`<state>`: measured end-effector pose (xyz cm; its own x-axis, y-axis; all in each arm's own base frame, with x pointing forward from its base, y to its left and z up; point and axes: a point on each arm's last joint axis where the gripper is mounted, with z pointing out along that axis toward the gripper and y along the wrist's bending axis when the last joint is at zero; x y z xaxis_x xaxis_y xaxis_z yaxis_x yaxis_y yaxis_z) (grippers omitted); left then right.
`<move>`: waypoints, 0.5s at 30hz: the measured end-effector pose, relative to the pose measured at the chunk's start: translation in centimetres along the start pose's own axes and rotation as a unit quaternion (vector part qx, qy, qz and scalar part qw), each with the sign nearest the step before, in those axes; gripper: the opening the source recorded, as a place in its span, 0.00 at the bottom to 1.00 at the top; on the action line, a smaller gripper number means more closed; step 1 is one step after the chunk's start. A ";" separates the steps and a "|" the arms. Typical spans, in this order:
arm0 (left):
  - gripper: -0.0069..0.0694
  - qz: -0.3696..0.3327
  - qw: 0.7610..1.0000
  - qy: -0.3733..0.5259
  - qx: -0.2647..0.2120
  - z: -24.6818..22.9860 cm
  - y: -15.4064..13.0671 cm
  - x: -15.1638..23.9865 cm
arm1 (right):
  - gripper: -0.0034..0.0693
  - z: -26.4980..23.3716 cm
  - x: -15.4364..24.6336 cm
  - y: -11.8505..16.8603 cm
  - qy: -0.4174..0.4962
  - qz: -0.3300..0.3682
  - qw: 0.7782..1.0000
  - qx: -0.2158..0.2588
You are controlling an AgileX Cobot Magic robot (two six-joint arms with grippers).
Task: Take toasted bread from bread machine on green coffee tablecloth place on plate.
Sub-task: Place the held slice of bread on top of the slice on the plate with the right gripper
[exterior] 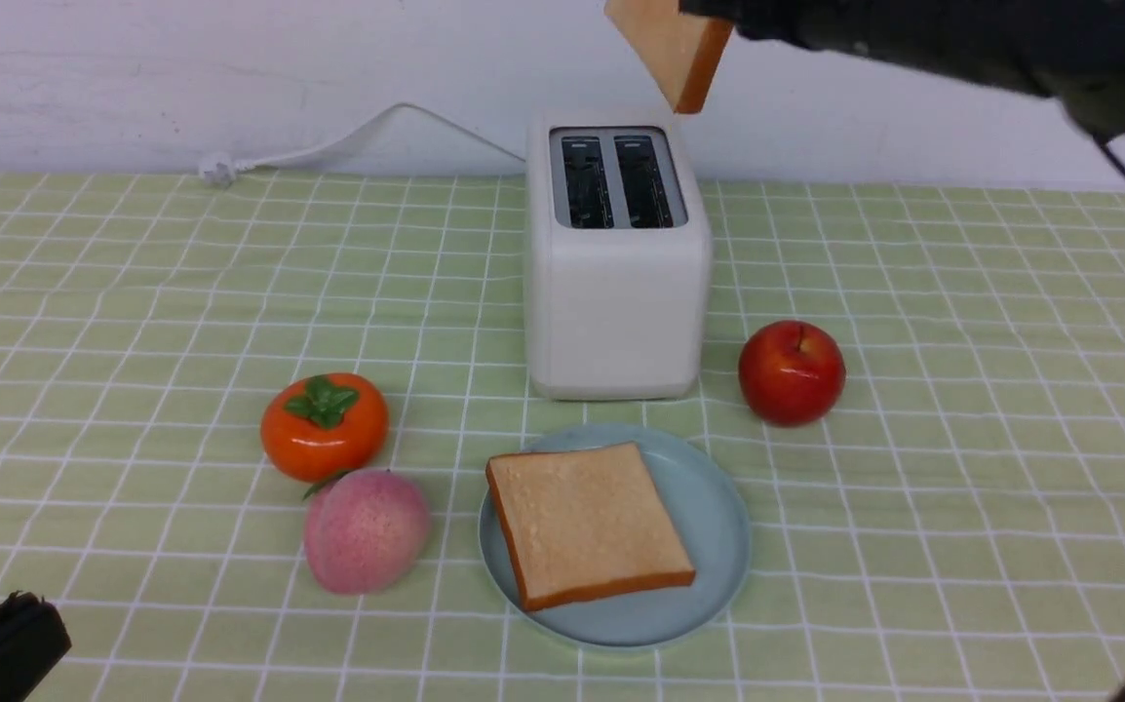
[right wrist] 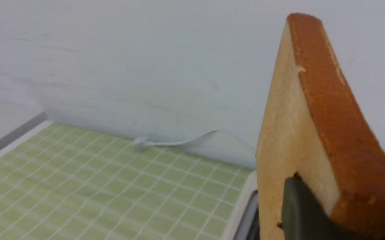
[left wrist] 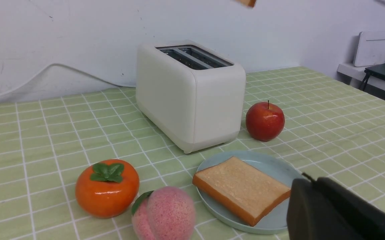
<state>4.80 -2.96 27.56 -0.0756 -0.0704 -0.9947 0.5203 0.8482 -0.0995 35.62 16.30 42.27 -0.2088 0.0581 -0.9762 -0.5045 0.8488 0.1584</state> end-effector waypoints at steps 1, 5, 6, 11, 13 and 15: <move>0.08 0.000 1.000 0.000 0.000 0.0 0.0 0.0 | 0.21 -1.0 -0.4 0.6 0.015 -0.012 1.000 -0.017; 0.09 0.000 1.000 0.000 0.000 0.0 0.0 0.0 | 0.21 -4.3 0.3 2.6 0.140 -0.024 0.985 -0.097; 0.09 0.000 1.000 0.000 0.000 0.0 0.0 0.0 | 0.21 -4.6 1.1 2.9 0.180 -0.014 0.977 -0.112; 0.09 0.000 1.000 0.008 -0.001 0.0 0.0 0.1 | 0.21 -4.3 6.4 2.8 0.324 0.054 0.935 -0.132; 0.09 0.000 1.000 0.011 -0.001 0.0 0.0 0.2 | 0.21 -3.8 8.2 2.5 0.350 0.078 0.925 -0.128; 0.09 0.000 1.000 0.017 -0.002 0.0 0.0 0.3 | 0.21 -2.9 9.7 2.3 0.366 0.103 0.917 -0.126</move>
<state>4.78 -2.95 27.25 -0.1039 -0.0529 -0.9932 0.5174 0.8499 -0.0994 30.00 17.27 33.56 -0.7804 -0.2423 -0.5764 -0.5492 0.7064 0.4466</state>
